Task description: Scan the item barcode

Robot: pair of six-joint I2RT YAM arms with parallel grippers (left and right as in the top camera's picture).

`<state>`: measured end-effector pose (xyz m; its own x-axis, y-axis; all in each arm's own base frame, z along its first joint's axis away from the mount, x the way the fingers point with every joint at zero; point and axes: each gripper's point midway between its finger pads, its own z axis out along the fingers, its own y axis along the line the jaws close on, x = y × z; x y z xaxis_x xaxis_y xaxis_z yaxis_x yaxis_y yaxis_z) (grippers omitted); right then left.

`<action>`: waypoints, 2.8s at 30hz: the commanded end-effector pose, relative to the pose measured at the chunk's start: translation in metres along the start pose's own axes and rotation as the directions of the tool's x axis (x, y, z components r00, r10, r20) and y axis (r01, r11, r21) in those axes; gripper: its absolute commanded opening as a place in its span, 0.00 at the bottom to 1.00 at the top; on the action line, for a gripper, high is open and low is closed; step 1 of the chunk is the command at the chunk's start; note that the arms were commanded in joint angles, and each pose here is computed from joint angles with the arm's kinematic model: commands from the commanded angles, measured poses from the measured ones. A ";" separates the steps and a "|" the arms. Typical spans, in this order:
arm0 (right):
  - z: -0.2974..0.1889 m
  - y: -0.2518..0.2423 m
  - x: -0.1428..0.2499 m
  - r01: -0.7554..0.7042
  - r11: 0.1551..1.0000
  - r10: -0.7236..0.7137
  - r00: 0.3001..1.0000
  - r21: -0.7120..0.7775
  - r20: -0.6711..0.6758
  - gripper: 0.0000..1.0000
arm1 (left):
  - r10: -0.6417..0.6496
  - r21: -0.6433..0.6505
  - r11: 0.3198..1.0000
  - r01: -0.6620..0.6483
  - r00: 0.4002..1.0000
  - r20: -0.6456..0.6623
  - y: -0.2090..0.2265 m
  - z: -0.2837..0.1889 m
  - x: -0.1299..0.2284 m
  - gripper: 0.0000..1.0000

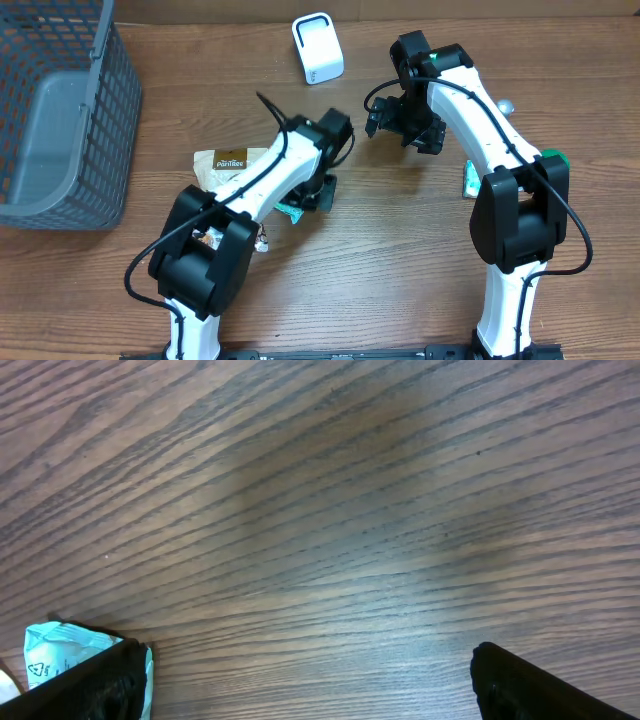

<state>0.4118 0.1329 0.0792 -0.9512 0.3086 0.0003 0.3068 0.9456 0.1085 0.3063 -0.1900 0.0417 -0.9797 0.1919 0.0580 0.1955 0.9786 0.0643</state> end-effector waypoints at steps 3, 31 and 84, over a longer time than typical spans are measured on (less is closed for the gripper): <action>-0.008 -0.001 -0.003 -0.001 1.000 0.001 1.000 -0.004 0.023 1.00 | 0.074 -0.006 0.997 -0.074 0.996 0.051 0.007 -0.031 -0.022 0.29; -0.008 -0.001 -0.003 -0.001 1.000 0.001 1.000 -0.004 0.023 1.00 | 0.113 0.182 0.978 -0.098 0.991 -0.072 0.060 0.017 -0.003 0.59; -0.008 -0.001 -0.003 -0.001 1.000 0.001 1.000 -0.004 0.023 1.00 | 0.028 0.383 0.924 -0.006 0.998 -0.051 0.049 0.021 -0.010 0.59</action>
<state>0.4118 0.1329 0.0791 -0.9512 0.3086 0.0004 0.3068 0.9456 0.1079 0.3193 -0.1350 0.0180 -0.9688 0.2167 0.1205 0.1808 0.9500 -0.2545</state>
